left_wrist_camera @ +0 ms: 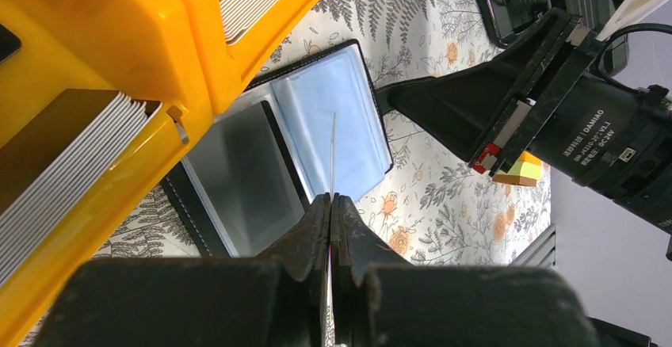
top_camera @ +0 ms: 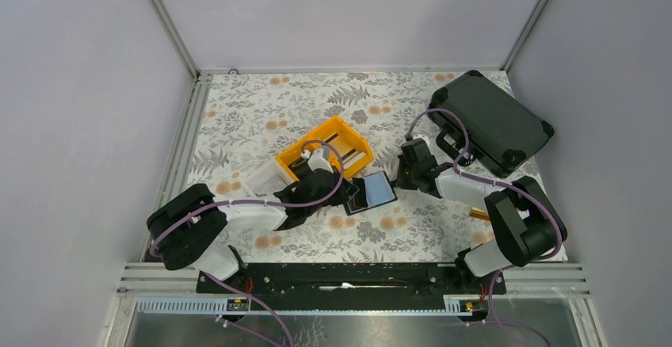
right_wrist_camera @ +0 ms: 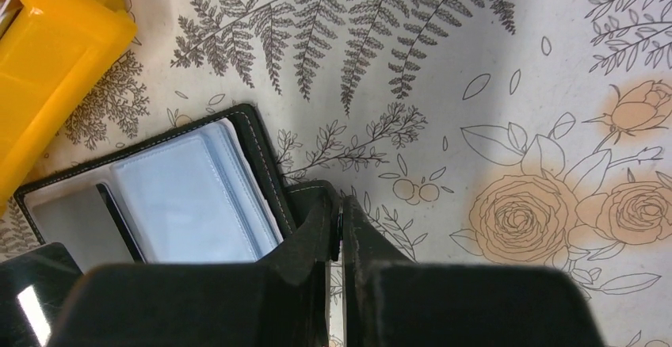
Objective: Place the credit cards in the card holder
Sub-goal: Insert the credit card into the card holder.
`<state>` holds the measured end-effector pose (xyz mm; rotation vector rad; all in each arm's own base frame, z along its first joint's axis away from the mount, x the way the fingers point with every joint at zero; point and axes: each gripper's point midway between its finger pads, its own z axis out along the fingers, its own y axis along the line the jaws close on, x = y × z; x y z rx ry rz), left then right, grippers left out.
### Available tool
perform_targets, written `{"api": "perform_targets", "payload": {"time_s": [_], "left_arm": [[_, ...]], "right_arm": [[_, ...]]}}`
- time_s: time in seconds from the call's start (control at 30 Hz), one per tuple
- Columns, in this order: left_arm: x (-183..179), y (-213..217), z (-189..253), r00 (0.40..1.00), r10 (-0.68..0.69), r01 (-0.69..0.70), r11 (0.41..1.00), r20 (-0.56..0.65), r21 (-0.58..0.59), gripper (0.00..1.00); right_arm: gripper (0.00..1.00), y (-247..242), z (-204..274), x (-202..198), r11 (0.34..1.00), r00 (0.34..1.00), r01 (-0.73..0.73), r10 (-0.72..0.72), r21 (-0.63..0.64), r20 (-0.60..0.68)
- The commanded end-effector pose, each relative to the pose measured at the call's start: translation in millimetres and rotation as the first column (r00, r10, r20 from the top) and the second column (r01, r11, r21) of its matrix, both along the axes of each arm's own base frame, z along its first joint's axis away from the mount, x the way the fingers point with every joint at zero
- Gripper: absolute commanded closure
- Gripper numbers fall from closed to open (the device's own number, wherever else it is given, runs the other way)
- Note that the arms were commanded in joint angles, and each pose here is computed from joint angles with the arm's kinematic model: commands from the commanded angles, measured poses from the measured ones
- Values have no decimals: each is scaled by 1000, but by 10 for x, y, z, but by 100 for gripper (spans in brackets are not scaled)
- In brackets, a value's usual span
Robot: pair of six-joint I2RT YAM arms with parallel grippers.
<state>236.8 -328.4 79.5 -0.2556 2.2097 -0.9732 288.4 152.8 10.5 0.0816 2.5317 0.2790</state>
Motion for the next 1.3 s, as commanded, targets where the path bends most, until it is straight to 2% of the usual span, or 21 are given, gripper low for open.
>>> {"api": "perform_targets", "payload": {"time_s": [0.0, 0.37, 0.63, 1.03, 1.27], "left_arm": [[118, -130, 204, 999, 25, -21, 995, 37, -92, 100], [126, -188, 28, 995, 78, -88, 982, -67, -170, 100], [130, -28, -86, 982, 156, -171, 972, -104, -160, 100], [138, -86, -84, 980, 157, -181, 961, -126, -210, 100], [136, -68, -160, 976, 165, -190, 963, -142, -192, 100]], "right_arm": [[100, -156, -114, -11, 996, 998, 52, -54, -74, -28], [100, -133, -72, -34, 997, 998, 63, -64, -47, -25], [100, -126, -115, -148, 998, 997, 61, -63, -25, -51], [100, -115, -121, -231, 998, 995, 66, -66, 0, -70], [100, -120, -110, -242, 998, 995, 70, -69, 4, -67]]}}
